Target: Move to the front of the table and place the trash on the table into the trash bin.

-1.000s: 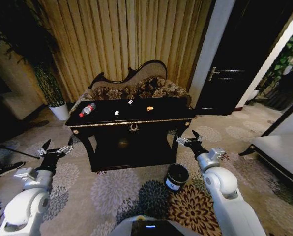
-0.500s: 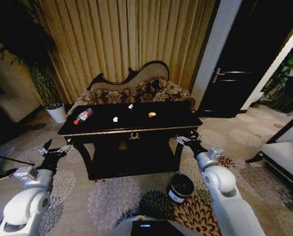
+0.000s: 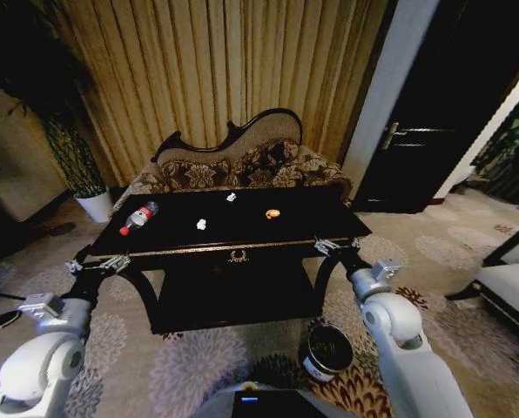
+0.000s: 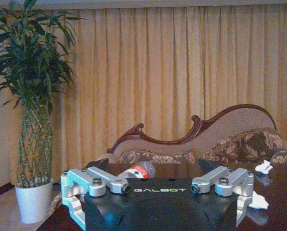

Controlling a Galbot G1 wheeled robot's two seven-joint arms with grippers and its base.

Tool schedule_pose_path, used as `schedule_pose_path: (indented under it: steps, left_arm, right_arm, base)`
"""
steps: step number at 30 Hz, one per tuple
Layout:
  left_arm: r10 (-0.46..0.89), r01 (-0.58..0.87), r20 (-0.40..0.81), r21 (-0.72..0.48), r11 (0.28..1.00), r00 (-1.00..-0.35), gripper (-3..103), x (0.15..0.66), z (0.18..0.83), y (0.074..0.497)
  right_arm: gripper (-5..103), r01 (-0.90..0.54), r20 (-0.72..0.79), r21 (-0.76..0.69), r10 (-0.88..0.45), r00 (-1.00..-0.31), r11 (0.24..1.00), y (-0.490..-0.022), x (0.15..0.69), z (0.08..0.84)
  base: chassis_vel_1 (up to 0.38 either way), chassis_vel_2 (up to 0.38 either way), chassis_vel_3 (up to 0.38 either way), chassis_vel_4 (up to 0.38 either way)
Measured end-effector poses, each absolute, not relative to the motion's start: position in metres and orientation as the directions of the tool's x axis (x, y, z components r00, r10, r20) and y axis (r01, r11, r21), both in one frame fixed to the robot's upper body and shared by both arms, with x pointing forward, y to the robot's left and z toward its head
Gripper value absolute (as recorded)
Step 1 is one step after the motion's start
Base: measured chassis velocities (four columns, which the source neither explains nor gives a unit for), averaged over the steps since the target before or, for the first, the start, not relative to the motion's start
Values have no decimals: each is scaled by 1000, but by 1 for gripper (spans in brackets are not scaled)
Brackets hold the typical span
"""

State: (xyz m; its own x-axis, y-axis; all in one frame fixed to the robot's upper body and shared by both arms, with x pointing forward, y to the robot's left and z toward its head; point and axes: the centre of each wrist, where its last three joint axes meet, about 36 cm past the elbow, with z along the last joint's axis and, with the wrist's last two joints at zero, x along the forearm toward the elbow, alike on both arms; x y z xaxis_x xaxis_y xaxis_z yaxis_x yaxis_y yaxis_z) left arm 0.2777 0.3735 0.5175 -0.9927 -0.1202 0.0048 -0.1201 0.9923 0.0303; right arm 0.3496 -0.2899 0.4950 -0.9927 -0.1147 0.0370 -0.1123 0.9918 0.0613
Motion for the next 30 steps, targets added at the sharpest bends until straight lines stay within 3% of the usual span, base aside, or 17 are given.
schedule_pose_path:
  steps: [30]
  left_arm:
    - [-116,-116,0,18,993,-993,100,273,514,369]
  right_arm:
    - [100,-109,35,50,-111,-993,993,-282,343,485]
  base:
    - [-120,116,118,-119]
